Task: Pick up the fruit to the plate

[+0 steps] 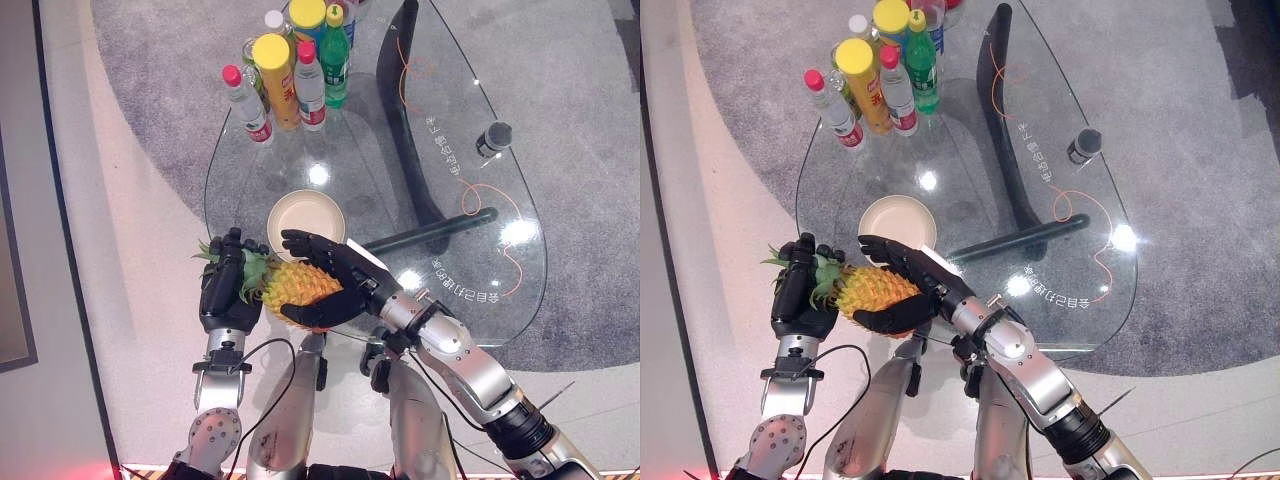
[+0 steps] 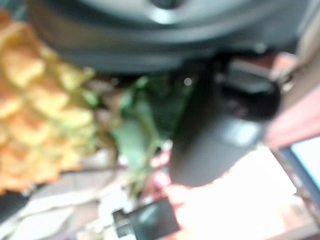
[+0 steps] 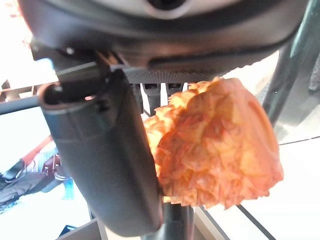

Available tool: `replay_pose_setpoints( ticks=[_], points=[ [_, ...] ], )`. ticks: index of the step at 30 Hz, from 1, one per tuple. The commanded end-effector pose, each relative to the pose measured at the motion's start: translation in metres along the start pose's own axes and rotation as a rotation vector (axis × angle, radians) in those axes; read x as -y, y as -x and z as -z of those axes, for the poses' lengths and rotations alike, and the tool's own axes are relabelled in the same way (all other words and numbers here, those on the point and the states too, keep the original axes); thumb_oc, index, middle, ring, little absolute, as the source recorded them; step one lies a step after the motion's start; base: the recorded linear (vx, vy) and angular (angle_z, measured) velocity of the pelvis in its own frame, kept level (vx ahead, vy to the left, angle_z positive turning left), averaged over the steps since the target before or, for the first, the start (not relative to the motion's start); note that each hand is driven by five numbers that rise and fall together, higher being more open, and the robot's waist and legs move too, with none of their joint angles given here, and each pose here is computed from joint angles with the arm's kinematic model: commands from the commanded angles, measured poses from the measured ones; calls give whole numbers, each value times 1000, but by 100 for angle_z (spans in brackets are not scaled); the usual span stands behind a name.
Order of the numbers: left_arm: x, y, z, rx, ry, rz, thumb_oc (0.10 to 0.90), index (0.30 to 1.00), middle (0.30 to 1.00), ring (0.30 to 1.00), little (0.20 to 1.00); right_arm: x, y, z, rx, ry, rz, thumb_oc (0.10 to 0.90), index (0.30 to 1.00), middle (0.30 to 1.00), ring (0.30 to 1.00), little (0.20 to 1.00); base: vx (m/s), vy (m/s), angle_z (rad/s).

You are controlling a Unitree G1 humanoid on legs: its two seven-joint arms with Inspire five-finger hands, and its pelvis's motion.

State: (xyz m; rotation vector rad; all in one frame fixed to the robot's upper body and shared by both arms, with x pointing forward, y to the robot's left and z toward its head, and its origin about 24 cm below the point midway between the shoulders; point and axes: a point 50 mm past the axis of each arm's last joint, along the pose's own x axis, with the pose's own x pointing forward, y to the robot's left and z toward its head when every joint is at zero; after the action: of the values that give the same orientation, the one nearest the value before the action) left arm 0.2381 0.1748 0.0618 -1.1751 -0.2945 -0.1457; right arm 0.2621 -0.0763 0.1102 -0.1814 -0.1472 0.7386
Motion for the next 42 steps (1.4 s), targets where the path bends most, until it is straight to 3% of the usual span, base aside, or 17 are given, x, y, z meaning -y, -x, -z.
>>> replay_pose_setpoints(
  ticks=[1, 10, 29, 42],
  points=[
    [68, -21, -18, 159, 64, 392, 100, 300, 300, 300, 200, 2, 5, -27, 154, 29, 76, 800, 900, 900, 900, 900, 0, 0, 0],
    [63, -19, -30, 216, -42, 362, 100, 300, 300, 300, 200, 25, 24, -12, 119, -17, 258, 800, 900, 900, 900, 900, 2, -3, 3],
    [64, -29, -52, 394, -522, 281, 100, 300, 300, 300, 200, 36, 35, 4, 69, -80, 328, 800, 900, 900, 900, 900, 0, 0, 0],
    [59, -33, -62, 430, -657, 254, 100, 300, 300, 300, 200, 46, 43, 7, 59, -65, 394, 800, 900, 900, 900, 900, 11, 3, -3]
  ],
)
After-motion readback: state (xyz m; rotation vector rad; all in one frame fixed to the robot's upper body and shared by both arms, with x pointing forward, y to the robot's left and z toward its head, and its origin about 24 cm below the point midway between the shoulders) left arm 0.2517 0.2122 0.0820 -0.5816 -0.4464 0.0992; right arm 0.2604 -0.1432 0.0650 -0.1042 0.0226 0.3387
